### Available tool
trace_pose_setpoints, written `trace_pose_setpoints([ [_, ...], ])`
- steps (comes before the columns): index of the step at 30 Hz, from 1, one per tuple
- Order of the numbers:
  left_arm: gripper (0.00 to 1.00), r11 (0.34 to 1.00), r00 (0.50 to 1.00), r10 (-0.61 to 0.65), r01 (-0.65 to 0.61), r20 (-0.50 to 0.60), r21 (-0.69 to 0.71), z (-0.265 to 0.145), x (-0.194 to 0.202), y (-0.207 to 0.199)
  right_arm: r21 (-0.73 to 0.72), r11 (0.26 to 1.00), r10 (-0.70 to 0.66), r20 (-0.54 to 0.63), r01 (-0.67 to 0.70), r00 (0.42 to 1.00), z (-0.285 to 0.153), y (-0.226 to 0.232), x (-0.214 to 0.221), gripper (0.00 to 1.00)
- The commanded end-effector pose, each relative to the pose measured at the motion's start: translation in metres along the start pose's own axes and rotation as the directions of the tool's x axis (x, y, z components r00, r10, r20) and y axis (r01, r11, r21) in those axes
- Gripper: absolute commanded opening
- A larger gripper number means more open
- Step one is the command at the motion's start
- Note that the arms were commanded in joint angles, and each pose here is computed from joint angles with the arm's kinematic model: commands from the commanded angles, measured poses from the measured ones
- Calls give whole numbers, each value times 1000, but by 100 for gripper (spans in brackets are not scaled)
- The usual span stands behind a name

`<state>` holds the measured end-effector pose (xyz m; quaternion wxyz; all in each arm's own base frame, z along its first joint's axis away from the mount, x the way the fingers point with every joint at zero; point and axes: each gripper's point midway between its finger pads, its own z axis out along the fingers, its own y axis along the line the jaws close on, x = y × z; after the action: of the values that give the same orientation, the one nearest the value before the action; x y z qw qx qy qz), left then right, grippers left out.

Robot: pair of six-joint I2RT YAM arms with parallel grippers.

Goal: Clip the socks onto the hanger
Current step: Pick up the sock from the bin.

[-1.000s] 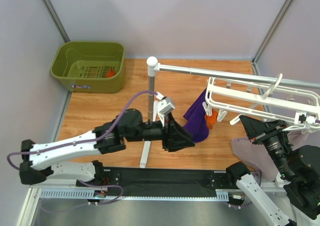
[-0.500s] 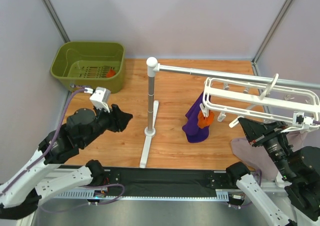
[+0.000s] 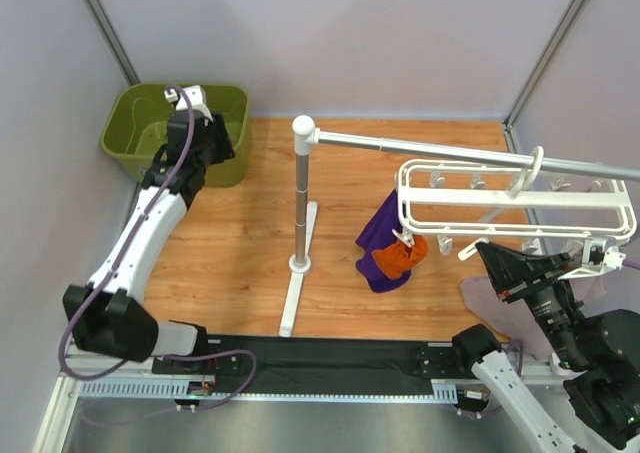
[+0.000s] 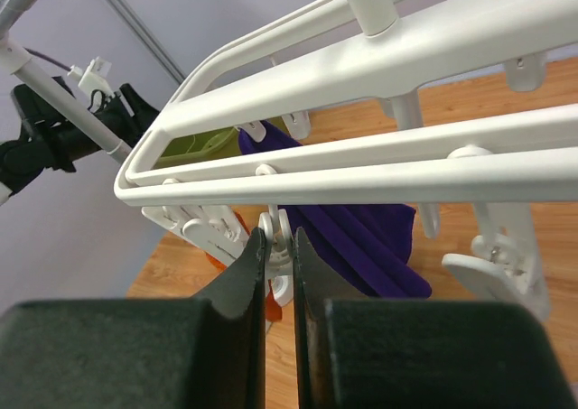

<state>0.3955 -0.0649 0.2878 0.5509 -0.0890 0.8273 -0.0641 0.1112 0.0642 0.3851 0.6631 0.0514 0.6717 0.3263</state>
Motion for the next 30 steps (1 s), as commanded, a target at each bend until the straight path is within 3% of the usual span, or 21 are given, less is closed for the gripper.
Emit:
trace_pose_setpoints([
  [1,57,1000,983,4,1,183,-26,31,-66,7,21,999,-42,-100,44,994,-1,-13,29,0],
  [2,57,998,991,26,-19,128,-54,60,-53,14,28,998,-53,-101,56,994,-2,-16,30,0],
  [3,57,998,988,28,-18,152,-66,68,-73,18,39,997,-58,-99,62,993,-2,-18,30,0],
  [5,57,987,994,88,-79,59,-137,114,-50,37,62,995,-75,-88,81,993,-3,-24,29,0],
  [6,57,983,992,92,-76,88,-169,120,-71,40,69,994,-82,-87,88,993,-3,-25,28,0],
  [7,57,974,995,96,-89,23,-210,145,-50,52,82,992,-90,-98,98,991,-2,-28,30,0],
  [8,58,975,998,39,-26,55,-221,152,-67,63,83,990,-110,-105,118,988,-2,-29,31,0],
  [10,58,979,998,-45,54,51,-195,180,-57,73,91,986,-126,-135,139,983,0,-33,36,0],
  [12,68,977,993,-90,103,74,-184,200,-61,87,111,982,-136,-142,152,981,-1,-39,39,0],
  [13,73,976,996,-93,93,11,-197,225,-35,96,134,978,-139,-139,157,981,-2,-43,39,0],
  [14,82,977,996,-75,84,52,-195,230,-62,94,144,975,-147,-143,167,979,-2,-47,41,0],
  [15,83,977,998,-56,61,30,-204,239,-60,97,155,973,-147,-144,169,979,-2,-49,41,0],
  [16,84,974,997,-32,15,-72,-227,261,-24,105,175,971,-141,-132,163,981,-3,-52,39,0],
  [18,85,960,998,-20,4,-54,-280,268,-34,113,195,968,-132,-131,156,982,-2,-55,39,0],
  [24,82,965,995,10,-35,-98,-261,297,6,120,246,962,-95,-113,121,989,3,-63,41,0],
  [30,75,958,959,-25,-58,-283,-281,288,62,121,284,951,-89,-115,119,989,10,-69,40,0],
])
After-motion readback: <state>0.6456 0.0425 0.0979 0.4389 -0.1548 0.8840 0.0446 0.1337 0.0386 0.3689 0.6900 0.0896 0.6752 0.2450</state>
